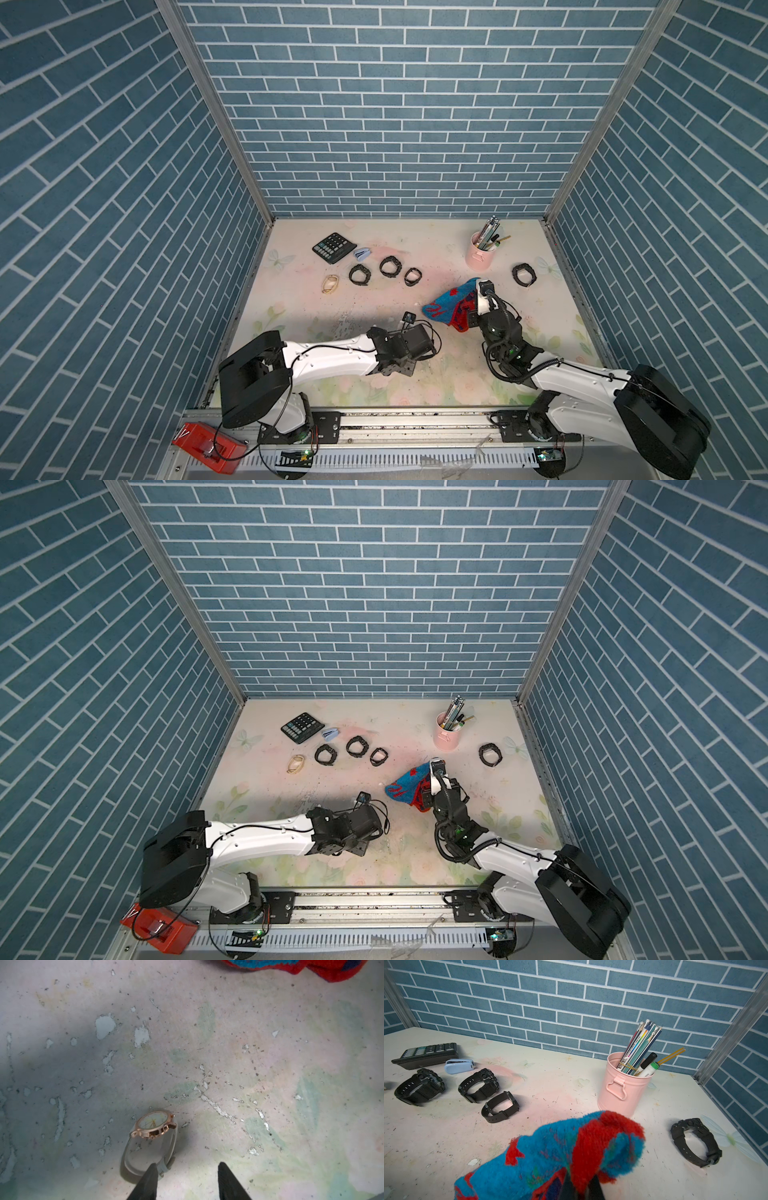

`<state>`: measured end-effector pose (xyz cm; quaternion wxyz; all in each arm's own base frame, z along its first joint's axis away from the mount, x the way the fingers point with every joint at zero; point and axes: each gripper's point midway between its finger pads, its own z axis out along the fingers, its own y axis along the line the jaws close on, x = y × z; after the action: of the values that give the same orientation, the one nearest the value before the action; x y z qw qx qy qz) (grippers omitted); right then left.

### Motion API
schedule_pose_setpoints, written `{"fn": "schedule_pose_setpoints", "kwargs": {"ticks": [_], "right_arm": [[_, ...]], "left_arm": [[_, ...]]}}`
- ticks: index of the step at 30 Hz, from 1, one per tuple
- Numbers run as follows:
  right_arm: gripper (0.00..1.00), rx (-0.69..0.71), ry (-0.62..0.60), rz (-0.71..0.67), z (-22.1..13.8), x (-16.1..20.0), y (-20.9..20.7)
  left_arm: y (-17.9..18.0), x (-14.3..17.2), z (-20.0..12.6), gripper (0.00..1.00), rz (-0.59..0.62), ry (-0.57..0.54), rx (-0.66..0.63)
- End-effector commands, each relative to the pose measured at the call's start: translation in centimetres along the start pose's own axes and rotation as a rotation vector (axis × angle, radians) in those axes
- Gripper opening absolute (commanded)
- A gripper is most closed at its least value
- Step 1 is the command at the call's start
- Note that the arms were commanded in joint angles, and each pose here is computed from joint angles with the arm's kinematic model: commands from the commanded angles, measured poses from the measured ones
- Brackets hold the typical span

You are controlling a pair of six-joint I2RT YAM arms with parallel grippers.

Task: Wipe the watch dial
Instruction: Pick up the watch at the center of the board.

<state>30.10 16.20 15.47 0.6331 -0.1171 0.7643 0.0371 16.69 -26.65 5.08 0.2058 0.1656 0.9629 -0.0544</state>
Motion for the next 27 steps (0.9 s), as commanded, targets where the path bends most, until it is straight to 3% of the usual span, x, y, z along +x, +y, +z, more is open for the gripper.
{"fn": "schedule_pose_setpoints", "kwargs": {"ticks": [1, 6, 27], "right_arm": [[0.0, 0.011, -0.041, 0.027, 0.2, -1.6, -0.2], [0.0, -0.006, -0.053, 0.034, -0.1, -2.0, 0.0], [0.0, -0.035, -0.083, 0.048, -0.6, -2.6, 0.1]], "left_arm": [[1.5, -0.3, 0.5, 0.5, -0.074, -0.042, -0.095], [1.7, -0.4, 1.2, 0.5, -0.149, -0.074, -0.101], [0.3, -1.3, 3.1, 0.37, -0.074, -0.035, -0.177]]}}
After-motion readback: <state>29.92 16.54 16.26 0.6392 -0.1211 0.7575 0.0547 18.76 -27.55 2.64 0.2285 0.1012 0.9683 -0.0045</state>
